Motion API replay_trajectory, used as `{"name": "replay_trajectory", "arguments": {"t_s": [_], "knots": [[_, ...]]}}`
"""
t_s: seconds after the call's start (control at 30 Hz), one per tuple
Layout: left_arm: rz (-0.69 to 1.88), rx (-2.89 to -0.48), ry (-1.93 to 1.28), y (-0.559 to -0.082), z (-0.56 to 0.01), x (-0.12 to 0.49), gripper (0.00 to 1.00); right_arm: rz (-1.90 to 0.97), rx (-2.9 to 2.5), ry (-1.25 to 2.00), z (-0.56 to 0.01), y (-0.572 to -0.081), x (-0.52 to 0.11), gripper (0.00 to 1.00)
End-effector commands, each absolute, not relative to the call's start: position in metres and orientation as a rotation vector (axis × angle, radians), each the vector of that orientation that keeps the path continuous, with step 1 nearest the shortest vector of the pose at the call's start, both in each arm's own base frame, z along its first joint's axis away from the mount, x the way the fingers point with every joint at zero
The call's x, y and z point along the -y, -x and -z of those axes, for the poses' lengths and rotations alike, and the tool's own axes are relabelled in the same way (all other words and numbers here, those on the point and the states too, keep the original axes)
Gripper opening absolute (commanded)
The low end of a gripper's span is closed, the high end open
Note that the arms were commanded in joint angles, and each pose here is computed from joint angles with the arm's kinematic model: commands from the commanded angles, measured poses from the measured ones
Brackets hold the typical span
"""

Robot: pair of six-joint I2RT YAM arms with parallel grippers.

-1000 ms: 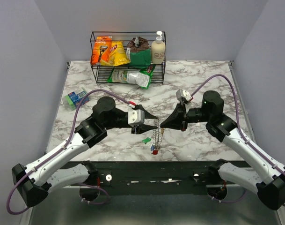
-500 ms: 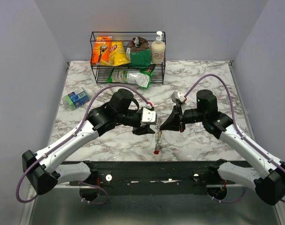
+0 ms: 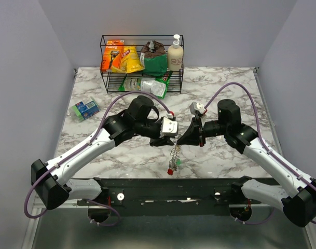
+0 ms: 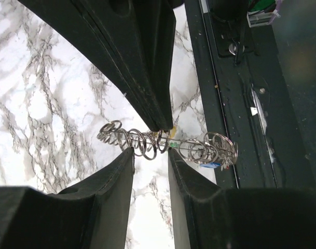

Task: Put the keys on the keyring

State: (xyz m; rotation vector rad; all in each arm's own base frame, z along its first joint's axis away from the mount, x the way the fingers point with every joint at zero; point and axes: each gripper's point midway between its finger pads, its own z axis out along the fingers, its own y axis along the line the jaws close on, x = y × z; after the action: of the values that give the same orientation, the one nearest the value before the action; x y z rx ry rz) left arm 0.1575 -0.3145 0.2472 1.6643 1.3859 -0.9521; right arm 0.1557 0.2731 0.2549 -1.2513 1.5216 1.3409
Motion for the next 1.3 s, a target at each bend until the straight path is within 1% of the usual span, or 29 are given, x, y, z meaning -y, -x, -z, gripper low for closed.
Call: {"name": "replay_trajectory", "arguments": {"t_s": [0.0, 0.1, 0.17, 0.3, 0.5, 0.57, 0.6, 0.67, 0.7, 0.73, 0.9, 0.97, 1.0, 1.07, 1.1, 1.17, 1.2, 1.27], "knots": [[0.973, -1.325, -1.671, -0.157, -0.263, 0.322, 0.38, -1.358, -1.478, 1.278, -0.261, -0.152, -0.273, 0.01], [0.979, -1.327, -1.673, -0.157, -0.264, 0.323, 0.32, -1.357, -1.477, 1.279, -0.261, -0.151, -0.273, 0.01], [0.986, -1.330, -1.681, -0.156, -0.262, 0.323, 0.31, -1.353, -1.475, 1.278, -0.261, -0.152, -0.272, 0.01], [0.983, -1.336, -1.686, -0.158, -0.260, 0.324, 0.22, -1.351, -1.474, 1.276, -0.261, -0.152, -0.272, 0.01], [1.002, -1.337, -1.690, -0.156, -0.260, 0.325, 0.24, -1.347, -1.475, 1.272, -0.261, -0.152, -0.272, 0.01], [1.004, -1.330, -1.692, -0.156, -0.261, 0.325, 0.22, -1.348, -1.474, 1.273, -0.261, -0.152, -0.272, 0.01], [1.003, -1.327, -1.692, -0.155, -0.261, 0.325, 0.18, -1.347, -1.475, 1.272, -0.261, -0.152, -0.272, 0.01], [1.004, -1.325, -1.695, -0.156, -0.261, 0.326, 0.12, -1.344, -1.476, 1.270, -0.261, -0.153, -0.272, 0.01], [1.016, -1.328, -1.698, -0.154, -0.260, 0.326, 0.05, -1.345, -1.477, 1.269, -0.261, -0.153, -0.272, 0.01], [1.016, -1.323, -1.699, -0.154, -0.261, 0.326, 0.01, -1.345, -1.475, 1.268, -0.262, -0.152, -0.272, 0.01], [1.018, -1.333, -1.696, -0.153, -0.258, 0.325, 0.00, -1.334, -1.487, 1.253, -0.261, -0.155, -0.272, 0.01], [1.011, -1.315, -1.679, -0.155, -0.261, 0.326, 0.00, -1.316, -1.490, 1.238, -0.263, -0.158, -0.272, 0.02], [1.012, -1.322, -1.673, -0.154, -0.257, 0.325, 0.00, -1.313, -1.501, 1.223, -0.263, -0.159, -0.272, 0.07], [1.002, -1.299, -1.623, -0.158, -0.264, 0.328, 0.00, -1.270, -1.520, 1.180, -0.264, -0.166, -0.271, 0.14], [1.006, -1.310, -1.614, -0.157, -0.257, 0.327, 0.00, -1.254, -1.541, 1.150, -0.265, -0.171, -0.271, 0.22], [1.021, -1.284, -1.564, -0.158, -0.266, 0.330, 0.00, -1.223, -1.572, 1.092, -0.270, -0.178, -0.270, 0.28], [1.029, -1.291, -1.560, -0.156, -0.260, 0.329, 0.00, -1.224, -1.578, 1.082, -0.271, -0.179, -0.270, 0.36], [1.035, -1.271, -1.517, -0.158, -0.264, 0.332, 0.00, -1.208, -1.581, 1.056, -0.275, -0.181, -0.269, 0.45]]}}
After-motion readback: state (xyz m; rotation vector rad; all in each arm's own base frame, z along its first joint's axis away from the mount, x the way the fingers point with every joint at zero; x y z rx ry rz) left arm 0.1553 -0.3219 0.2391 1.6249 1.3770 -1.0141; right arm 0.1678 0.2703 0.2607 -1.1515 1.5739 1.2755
